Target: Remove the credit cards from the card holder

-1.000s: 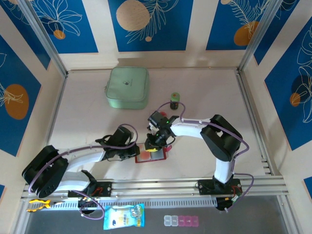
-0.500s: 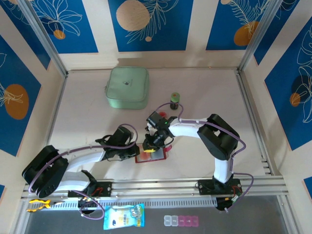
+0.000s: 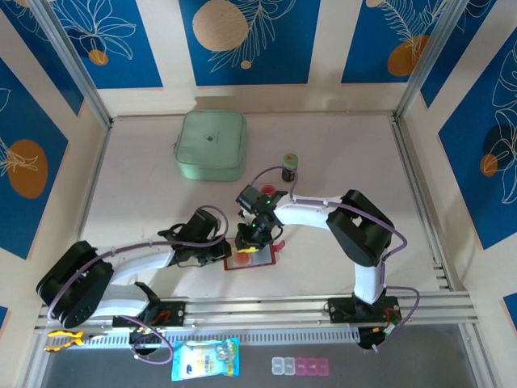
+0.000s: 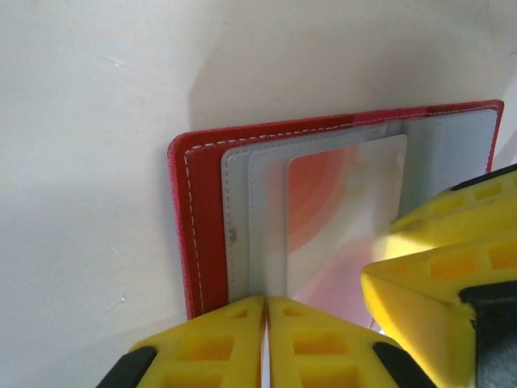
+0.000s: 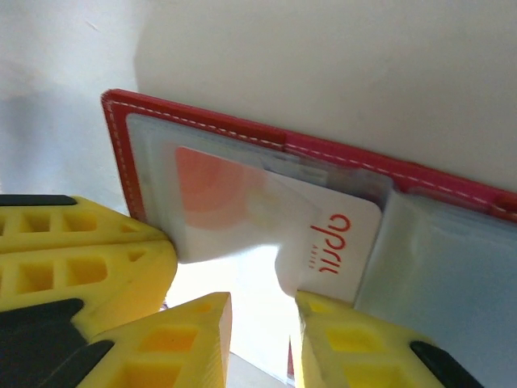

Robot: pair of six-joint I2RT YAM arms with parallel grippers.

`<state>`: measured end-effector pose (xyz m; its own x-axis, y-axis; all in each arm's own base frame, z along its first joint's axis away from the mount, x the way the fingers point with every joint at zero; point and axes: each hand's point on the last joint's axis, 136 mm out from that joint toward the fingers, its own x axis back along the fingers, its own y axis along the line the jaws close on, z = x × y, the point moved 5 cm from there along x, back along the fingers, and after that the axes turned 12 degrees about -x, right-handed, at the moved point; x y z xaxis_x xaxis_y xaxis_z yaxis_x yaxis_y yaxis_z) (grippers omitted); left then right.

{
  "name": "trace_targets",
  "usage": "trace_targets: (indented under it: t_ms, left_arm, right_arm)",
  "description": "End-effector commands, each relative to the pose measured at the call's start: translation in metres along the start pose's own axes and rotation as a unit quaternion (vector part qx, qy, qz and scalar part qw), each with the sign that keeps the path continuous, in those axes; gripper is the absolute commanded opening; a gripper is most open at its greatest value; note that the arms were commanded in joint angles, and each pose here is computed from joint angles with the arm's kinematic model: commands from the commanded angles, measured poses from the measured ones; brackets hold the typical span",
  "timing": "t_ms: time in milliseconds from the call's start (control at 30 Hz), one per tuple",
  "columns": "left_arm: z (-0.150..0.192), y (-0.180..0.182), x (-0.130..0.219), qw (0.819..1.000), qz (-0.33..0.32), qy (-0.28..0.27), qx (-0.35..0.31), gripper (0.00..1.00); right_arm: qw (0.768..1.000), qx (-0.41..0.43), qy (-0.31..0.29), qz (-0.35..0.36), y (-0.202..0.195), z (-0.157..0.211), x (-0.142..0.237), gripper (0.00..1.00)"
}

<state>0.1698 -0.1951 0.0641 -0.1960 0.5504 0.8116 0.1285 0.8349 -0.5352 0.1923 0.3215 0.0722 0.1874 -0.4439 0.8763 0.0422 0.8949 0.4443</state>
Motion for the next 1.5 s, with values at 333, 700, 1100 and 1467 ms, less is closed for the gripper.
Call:
trace_targets:
  t_ms: [333, 700, 1100, 1467]
  left_arm:
    - [-0.006, -0.006, 0.013, 1.0, 0.0, -0.006, -0.005, 0.1]
    - [-0.015, -0.02, 0.014, 1.0, 0.024, -0.005, -0.014, 0.0]
    - [0.001, -0.003, -0.001, 0.999, 0.003, 0.032, -0.001, 0.0]
    - [0.008, 0.007, -0.007, 0.999, -0.019, 0.049, 0.003, 0.0]
  right_arm:
    - [0.999, 0.019, -0.014, 0.043, 0.004, 0.005, 0.011, 0.27]
    - [1.0, 0.007, -0.023, -0.003, 0.005, 0.003, 0.026, 0.27]
    - [1.0, -0.003, -0.009, -0.008, 0.0, 0.001, 0.017, 0.27]
    - [1.0, -0.012, 0.007, 0.001, -0.008, 0.001, 0.002, 0.27]
